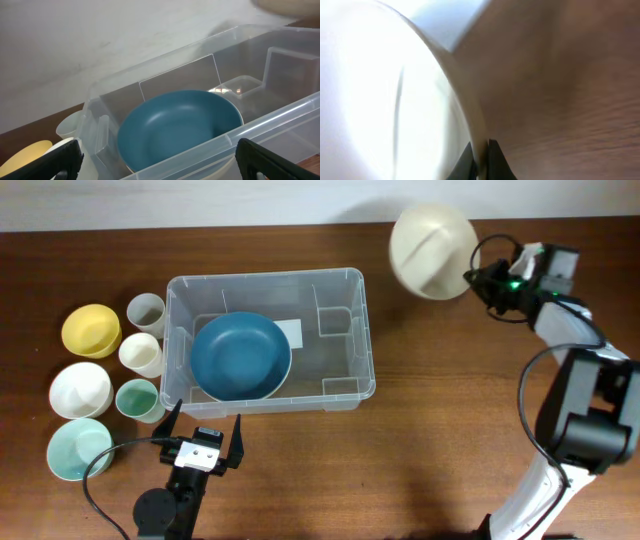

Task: Pack container
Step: 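Lift the cream bowl and carry it over the bin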

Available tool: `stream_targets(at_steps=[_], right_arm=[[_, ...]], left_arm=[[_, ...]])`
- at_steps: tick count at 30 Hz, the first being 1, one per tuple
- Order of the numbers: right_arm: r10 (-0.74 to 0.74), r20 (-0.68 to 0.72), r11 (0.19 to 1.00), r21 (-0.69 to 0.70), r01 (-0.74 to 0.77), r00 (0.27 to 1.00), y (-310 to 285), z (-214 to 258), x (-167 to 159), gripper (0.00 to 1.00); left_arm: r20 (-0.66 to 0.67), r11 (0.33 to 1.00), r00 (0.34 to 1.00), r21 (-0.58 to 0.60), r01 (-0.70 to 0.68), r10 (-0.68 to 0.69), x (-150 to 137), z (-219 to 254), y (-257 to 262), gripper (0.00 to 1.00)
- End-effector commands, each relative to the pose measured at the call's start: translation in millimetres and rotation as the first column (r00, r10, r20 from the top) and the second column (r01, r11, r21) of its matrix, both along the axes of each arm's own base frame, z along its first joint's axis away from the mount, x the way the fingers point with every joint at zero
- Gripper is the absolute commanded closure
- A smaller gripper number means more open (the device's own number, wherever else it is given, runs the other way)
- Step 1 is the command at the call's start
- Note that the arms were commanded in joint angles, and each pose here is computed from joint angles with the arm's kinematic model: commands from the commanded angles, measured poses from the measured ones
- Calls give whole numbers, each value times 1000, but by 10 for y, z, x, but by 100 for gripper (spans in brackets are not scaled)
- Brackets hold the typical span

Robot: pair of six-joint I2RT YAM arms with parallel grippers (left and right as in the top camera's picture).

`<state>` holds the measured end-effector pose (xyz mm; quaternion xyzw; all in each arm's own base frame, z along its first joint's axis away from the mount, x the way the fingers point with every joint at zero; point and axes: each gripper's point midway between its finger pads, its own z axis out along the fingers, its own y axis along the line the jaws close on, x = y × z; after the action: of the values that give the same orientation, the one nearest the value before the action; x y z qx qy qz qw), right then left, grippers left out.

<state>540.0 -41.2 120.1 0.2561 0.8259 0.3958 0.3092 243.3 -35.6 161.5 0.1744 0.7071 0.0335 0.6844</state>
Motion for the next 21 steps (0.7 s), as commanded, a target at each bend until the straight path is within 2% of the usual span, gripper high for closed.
stream_targets(at_steps=[1,3,7,10,14,21], right_arm=[[185,242,980,24,-197,952,503,1203,-229,96],[266,320,962,-37,-269,909,980,1610,-368,96],[331,348,943,-119,-310,877,1669,1814,-499,96],[349,208,915,-285,-285,914,2493,1394,-676,96],[337,128,874,-410,-260,933,2865,1109,-855,96],[417,51,827,-435,-355,908,3334,701,-1038,96]], left_arm=[[2,1000,1000,14,-6,6,-1,-10,16,0],[2,1000,1000,14,-5,5,-1,-10,15,0],[2,1000,1000,14,-5,5,-1,-10,15,0],[2,1000,1000,14,-5,5,-1,-10,15,0],[2,1000,1000,14,-5,5,-1,-10,15,0],[2,1000,1000,14,-5,5,-1,-10,15,0]])
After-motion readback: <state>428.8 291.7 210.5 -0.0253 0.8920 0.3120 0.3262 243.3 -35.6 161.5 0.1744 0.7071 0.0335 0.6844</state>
